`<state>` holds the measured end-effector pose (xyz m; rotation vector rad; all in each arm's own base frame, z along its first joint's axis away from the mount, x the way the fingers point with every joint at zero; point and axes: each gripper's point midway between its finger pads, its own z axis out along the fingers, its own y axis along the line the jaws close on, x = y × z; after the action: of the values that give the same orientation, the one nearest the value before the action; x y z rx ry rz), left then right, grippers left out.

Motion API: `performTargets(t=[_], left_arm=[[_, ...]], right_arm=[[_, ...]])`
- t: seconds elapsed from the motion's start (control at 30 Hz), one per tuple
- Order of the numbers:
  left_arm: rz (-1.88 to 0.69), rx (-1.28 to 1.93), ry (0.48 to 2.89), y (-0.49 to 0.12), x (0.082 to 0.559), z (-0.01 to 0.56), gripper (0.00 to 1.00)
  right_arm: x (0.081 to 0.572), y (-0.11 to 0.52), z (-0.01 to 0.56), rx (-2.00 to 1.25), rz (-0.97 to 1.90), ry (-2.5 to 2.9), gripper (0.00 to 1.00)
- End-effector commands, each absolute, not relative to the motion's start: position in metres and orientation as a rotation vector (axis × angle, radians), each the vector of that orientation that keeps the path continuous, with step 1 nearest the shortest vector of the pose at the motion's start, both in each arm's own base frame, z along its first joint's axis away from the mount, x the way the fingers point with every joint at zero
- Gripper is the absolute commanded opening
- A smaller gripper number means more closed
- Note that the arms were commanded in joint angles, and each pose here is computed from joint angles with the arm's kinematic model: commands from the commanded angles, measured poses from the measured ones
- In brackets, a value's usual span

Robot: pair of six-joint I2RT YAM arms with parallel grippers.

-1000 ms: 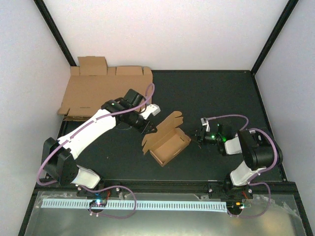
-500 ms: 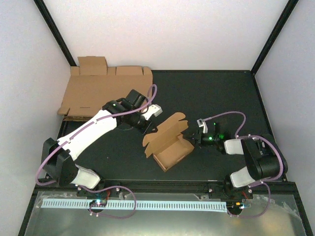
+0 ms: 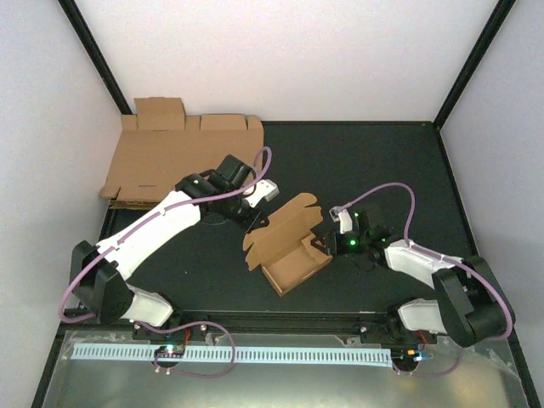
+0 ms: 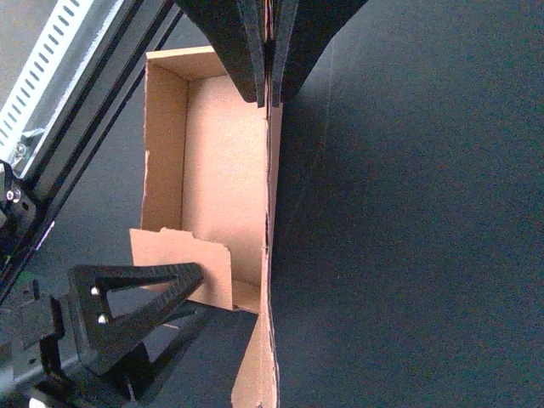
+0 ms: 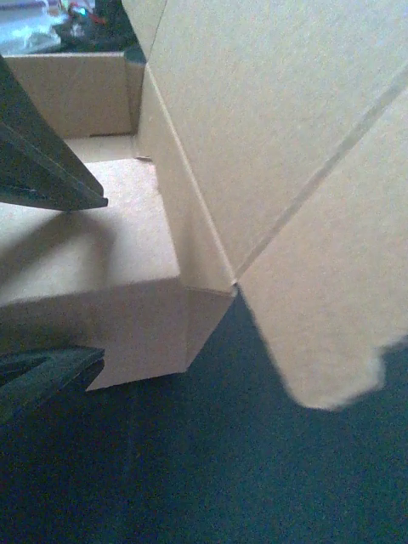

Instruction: Fold the paper box

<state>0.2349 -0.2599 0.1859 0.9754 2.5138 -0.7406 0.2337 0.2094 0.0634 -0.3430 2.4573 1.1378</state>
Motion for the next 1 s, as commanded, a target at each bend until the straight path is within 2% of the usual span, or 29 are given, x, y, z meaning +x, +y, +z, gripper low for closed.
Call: performTargets(t=[0.0,0.23,0.47,0.67,0.87,0.97], left_arm=[[-0.706,0.982,2.415,-0.263,0.245,0.213,0.02],[-0.695,1.016,2.382,-0.263,0.246,0.22,0.02],[-0.71,1.045,2.376,-0.266,0.245,0.222,0.02],[-0.822,1.087,2.358,-0.276,0.235,0.224,0.01],[-0.784,1.102,2.375,-0.272,0.235,0.221,0.02],[-0.757,1.109,2.376,-0.269,0.236,0.222,0.02]], right_arm=[[0.23,0.198,0.052,-0.387,0.93,2.527,0.47],[0.229,0.2,0.046,-0.449,0.722,2.554,0.45],[0.239,0.202,0.043,-0.488,0.575,2.556,0.33],[0.239,0.208,0.04,-0.53,0.398,2.549,0.32],[0.239,0.212,0.038,-0.56,0.202,2.523,0.33],[0.238,0.214,0.036,-0.575,0.142,2.526,0.25]])
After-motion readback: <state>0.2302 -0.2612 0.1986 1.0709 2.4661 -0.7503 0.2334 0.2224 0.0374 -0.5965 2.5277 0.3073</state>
